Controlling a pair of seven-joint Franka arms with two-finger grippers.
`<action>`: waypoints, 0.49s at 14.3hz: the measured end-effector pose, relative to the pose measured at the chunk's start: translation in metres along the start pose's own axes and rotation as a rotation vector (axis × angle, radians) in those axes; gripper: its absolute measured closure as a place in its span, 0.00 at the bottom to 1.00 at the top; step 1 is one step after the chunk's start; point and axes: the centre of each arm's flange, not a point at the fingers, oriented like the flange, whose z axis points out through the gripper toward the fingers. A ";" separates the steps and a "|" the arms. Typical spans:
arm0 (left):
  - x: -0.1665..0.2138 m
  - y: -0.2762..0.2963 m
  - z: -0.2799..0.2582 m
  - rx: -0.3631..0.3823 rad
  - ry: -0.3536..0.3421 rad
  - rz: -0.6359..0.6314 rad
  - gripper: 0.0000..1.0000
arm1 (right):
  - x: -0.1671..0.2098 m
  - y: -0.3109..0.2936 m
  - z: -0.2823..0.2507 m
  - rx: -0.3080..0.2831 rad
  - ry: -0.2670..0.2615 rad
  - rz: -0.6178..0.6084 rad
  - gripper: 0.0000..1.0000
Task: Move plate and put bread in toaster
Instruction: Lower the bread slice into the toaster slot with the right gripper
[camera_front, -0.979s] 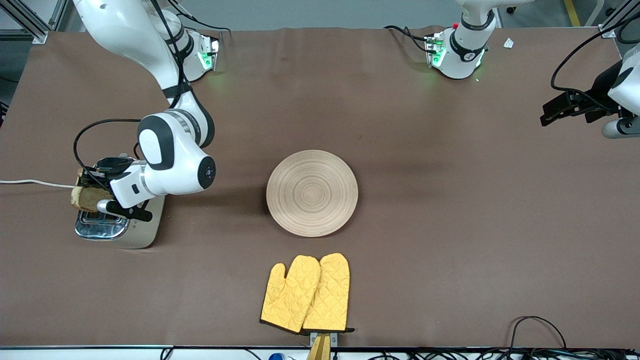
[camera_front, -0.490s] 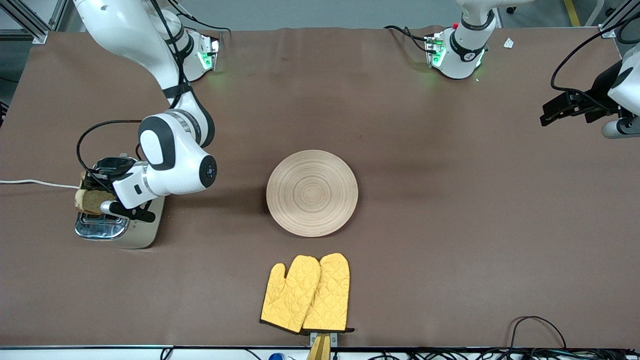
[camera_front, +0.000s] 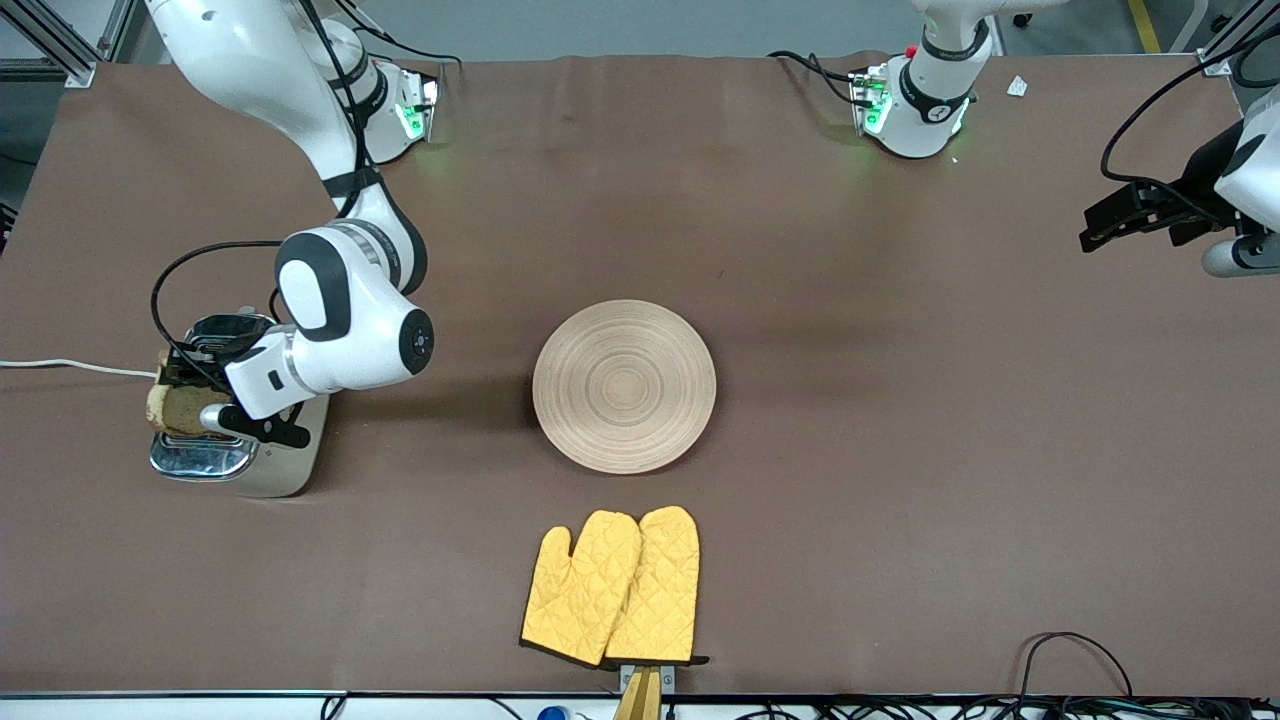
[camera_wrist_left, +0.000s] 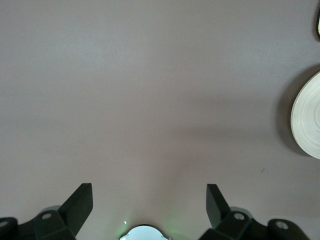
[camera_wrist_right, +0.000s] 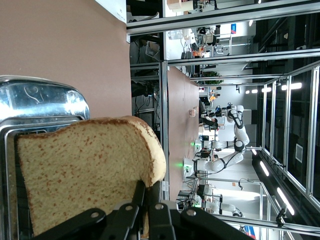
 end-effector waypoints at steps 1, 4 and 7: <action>0.000 0.000 0.000 0.000 0.000 0.000 0.00 | 0.000 -0.001 0.000 -0.001 0.000 0.013 0.94; 0.000 0.000 0.000 0.000 0.000 0.000 0.00 | -0.003 -0.005 0.001 -0.003 -0.001 0.032 0.94; 0.000 0.000 0.000 0.000 0.000 0.000 0.00 | -0.005 -0.009 0.002 -0.006 -0.003 0.026 0.94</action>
